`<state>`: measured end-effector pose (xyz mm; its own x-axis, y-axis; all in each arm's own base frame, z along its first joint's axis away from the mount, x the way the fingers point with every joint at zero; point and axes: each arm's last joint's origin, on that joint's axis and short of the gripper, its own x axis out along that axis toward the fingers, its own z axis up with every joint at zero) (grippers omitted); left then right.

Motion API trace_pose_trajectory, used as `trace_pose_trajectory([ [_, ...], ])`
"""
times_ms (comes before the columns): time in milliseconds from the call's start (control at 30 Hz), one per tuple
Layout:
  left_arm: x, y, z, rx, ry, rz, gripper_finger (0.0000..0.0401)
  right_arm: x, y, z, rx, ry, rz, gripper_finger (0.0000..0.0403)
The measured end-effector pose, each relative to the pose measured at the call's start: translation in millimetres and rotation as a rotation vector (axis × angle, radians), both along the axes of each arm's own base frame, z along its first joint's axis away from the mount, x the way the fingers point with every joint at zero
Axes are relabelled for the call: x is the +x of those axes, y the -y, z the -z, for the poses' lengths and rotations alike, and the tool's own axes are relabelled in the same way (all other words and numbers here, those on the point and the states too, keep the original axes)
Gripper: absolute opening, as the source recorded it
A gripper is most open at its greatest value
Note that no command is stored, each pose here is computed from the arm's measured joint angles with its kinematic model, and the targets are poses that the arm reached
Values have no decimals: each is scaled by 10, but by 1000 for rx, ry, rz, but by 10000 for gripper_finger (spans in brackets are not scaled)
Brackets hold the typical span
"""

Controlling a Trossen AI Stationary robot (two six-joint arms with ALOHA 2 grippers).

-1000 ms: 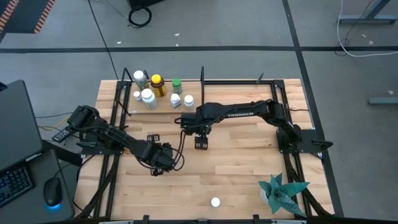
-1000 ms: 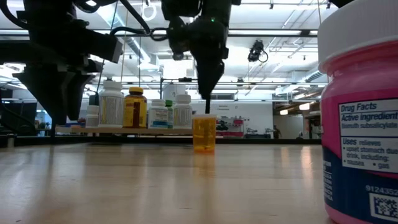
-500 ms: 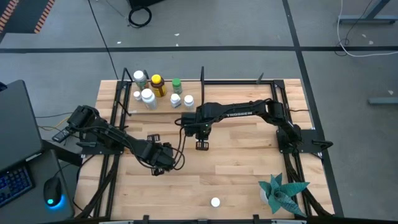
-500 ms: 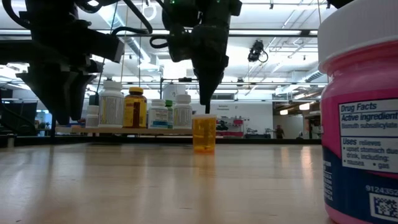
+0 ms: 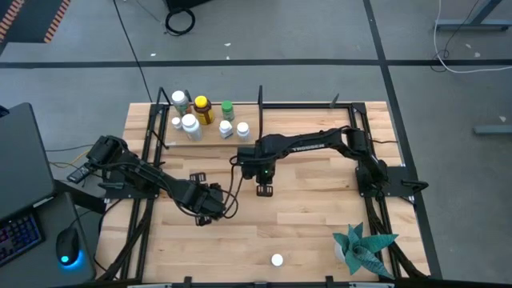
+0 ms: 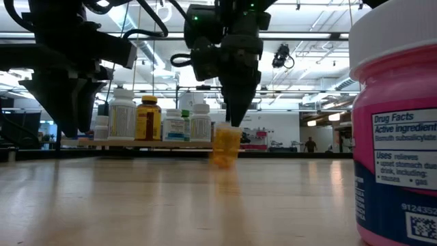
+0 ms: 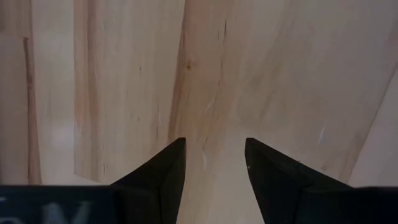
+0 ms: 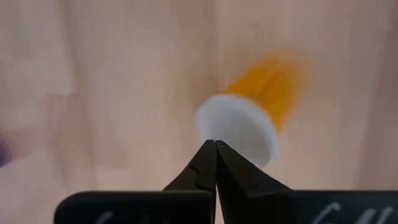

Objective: Pick and place medicine bottles onto shelf by color
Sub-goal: Put the orange pill bottle on the shelf

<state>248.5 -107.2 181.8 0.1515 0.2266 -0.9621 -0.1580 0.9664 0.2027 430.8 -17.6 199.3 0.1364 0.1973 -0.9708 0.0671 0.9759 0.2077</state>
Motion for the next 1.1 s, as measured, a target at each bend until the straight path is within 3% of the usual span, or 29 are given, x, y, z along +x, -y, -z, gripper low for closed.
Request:
trace_pose_trajectory([
  [100,1,-5,0,1,0,-2,172,13,14,103,-25,-19,2,8],
  [300,3,0,0,-1,3,0,172,17,26,-22,-26,-6,0,7],
  [700,-5,-3,0,4,-7,8,172,-149,-72,-461,-41,-25,31,12],
  [933,16,-21,-11,101,29,64,172,-325,-485,-178,-49,-103,-16,21],
  [1100,22,-32,-20,141,16,135,172,-692,-675,8,-36,-75,25,21],
])
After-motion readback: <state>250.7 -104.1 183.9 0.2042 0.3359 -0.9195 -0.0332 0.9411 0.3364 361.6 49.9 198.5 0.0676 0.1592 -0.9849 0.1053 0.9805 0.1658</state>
